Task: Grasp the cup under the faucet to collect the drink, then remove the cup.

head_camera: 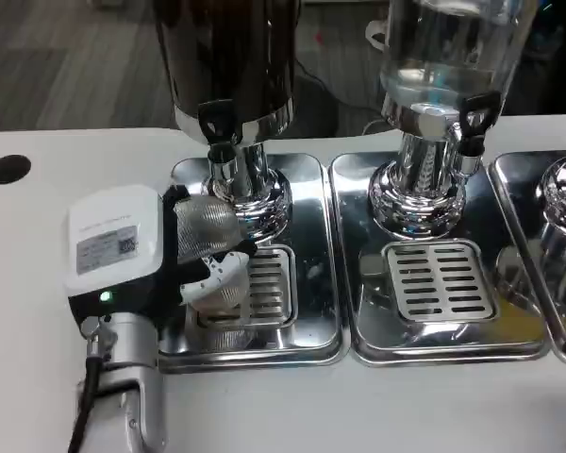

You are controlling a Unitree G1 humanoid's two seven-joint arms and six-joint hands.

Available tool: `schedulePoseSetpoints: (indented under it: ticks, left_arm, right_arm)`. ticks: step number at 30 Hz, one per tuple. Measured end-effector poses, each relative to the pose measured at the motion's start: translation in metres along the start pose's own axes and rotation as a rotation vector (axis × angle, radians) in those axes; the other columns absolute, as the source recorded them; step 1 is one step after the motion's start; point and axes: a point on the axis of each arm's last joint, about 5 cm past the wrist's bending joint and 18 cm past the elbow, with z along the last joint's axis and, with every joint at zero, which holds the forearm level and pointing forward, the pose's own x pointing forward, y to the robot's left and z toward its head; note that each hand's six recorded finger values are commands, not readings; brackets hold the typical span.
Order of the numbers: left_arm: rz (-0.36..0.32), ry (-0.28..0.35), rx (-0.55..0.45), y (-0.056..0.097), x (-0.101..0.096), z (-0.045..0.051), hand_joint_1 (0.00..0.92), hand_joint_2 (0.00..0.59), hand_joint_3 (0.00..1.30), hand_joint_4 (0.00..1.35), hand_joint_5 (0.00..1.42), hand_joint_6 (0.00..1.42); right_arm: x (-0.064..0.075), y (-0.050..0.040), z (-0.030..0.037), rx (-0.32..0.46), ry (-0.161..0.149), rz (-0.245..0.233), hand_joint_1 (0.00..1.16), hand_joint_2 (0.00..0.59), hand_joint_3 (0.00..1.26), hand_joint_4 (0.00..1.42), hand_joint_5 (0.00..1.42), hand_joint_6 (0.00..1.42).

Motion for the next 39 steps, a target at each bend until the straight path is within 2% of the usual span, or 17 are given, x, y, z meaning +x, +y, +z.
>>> schedulePoseSetpoints:
  ticks: [23, 31, 39]
  left_arm:
    - [0.010, -0.029, -0.029, -0.015, 0.009, 0.0158, 0.347, 0.166, 0.42, 0.47, 0.67, 0.88]
    - [0.003, -0.041, -0.037, -0.017, 0.010, 0.0185, 0.144, 0.092, 0.33, 0.37, 0.61, 0.81]
    - [0.002, -0.046, -0.054, -0.016, 0.010, 0.0183, 0.098, 0.074, 0.30, 0.32, 0.56, 0.78]
  right_arm:
    - [0.005, -0.0034, -0.0008, 0.011, -0.012, 0.003, 0.25, 0.371, 0.17, 0.00, 0.00, 0.00]
    - [0.005, -0.0040, -0.0011, 0.010, -0.013, 0.009, 0.26, 0.371, 0.17, 0.00, 0.00, 0.00]
    - [0.005, -0.0040, -0.0012, 0.010, -0.013, 0.014, 0.26, 0.371, 0.18, 0.00, 0.00, 0.00]
